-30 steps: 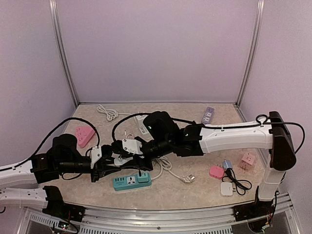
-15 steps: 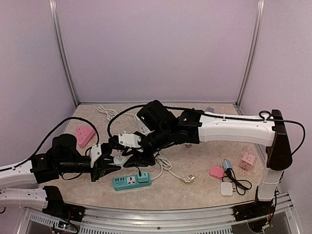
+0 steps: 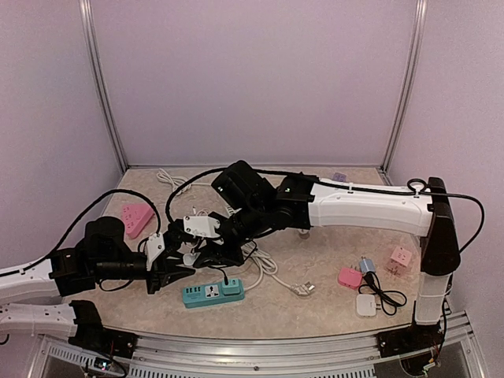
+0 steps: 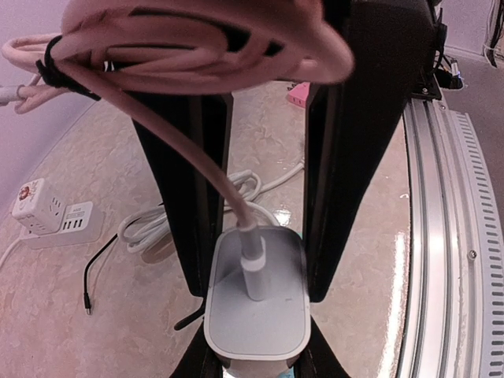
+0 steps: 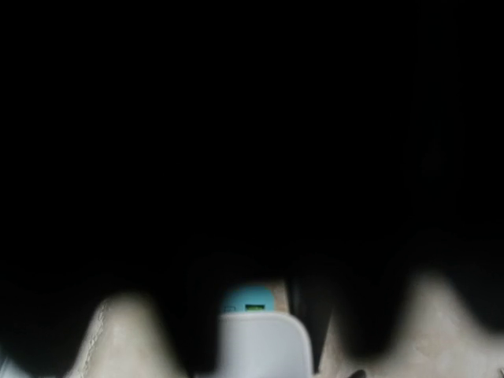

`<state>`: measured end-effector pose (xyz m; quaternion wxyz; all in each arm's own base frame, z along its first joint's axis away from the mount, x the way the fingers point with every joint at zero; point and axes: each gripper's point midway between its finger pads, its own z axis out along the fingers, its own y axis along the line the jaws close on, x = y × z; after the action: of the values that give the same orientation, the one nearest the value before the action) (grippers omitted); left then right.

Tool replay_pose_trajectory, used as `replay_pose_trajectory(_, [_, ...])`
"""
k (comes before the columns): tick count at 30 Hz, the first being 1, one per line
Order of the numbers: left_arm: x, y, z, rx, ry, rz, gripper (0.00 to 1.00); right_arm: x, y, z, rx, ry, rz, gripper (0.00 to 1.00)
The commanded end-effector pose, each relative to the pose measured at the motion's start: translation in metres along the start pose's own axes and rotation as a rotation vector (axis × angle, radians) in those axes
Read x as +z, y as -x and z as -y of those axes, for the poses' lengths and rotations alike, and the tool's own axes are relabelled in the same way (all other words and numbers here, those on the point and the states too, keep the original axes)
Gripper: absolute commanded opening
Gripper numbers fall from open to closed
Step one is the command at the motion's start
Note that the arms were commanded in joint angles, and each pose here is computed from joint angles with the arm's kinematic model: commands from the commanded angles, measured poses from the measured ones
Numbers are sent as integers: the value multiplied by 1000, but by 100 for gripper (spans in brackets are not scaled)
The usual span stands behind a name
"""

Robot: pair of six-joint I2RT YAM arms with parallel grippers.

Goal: Insert the plug
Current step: Adjust the plug.

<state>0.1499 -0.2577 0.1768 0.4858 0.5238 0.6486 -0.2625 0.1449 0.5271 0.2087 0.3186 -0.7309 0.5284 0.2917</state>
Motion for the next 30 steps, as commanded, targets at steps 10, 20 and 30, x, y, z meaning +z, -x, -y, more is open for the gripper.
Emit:
replay_pose_trajectory(10, [-5,32,-3,-7,7,104,0,19,-10,3,40,-5,-31,34])
replay_pose_trajectory(20, [-9,40,-7,-14,19,126,0,20,-23,-2,38,4,-63,35])
replay_pose_trajectory(30, [-12,46,-8,-18,11,144,0,18,-30,-5,50,-2,-70,7])
